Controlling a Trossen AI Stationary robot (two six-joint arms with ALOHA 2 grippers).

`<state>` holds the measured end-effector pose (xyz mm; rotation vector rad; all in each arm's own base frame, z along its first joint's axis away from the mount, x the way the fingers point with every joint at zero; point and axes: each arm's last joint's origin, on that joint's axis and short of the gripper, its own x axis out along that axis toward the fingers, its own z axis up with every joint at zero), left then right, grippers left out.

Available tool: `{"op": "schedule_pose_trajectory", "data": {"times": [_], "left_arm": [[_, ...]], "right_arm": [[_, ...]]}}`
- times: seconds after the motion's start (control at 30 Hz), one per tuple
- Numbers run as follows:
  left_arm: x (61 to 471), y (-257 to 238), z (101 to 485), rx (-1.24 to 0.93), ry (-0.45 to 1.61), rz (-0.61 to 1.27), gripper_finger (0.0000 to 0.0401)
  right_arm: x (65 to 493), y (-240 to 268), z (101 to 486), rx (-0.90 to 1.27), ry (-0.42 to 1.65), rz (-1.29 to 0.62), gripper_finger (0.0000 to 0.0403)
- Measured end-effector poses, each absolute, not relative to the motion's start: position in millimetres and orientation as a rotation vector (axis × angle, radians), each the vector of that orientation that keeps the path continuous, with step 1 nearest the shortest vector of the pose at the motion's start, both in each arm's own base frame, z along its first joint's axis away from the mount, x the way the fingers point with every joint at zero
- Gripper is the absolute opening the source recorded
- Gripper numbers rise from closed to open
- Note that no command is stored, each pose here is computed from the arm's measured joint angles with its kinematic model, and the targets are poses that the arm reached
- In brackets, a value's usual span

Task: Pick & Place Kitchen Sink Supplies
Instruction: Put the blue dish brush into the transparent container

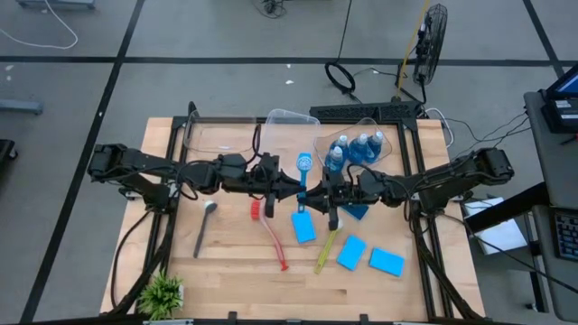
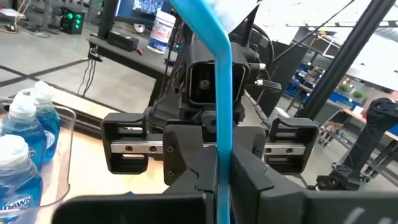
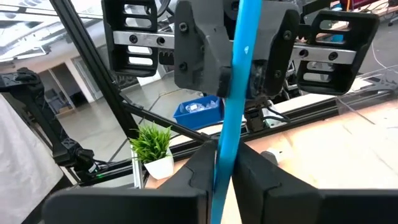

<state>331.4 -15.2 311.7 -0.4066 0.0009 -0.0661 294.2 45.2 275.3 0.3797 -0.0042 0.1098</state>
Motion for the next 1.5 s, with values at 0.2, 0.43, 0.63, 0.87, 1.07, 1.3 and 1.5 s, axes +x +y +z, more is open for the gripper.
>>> {"op": "schedule_pose_trajectory", "data": {"times": [0.2,0.43,0.63,0.87,1.07,1.3,1.5], "left_arm": [[332,-10,311,-0.413,-0.002,-0.047,0.0018],[323,-7,315,-0.411,0.047,-0.016,0.0018],[309,-5,317,-0.405,0.13,0.053,0.0018],[286,-1,318,-0.399,0.245,0.234,0.0018],[263,10,332,-0.429,0.205,0.389,0.0018],[265,40,351,-0.459,0.213,0.502,0.0018],[287,73,369,-0.406,0.286,0.554,0.0018]], "right_arm": [[294,45,275,0.383,-0.002,0.104,0.0046],[294,45,272,0.375,0.034,0.095,0.0067],[294,46,270,0.376,0.06,0.109,0.0119],[283,44,276,0.369,0.109,0.1,0.0173],[264,42,288,0.366,0.144,0.091,0.0184],[243,38,302,0.366,0.149,0.086,0.0177],[232,36,310,0.368,0.132,0.087,0.0174]]}}
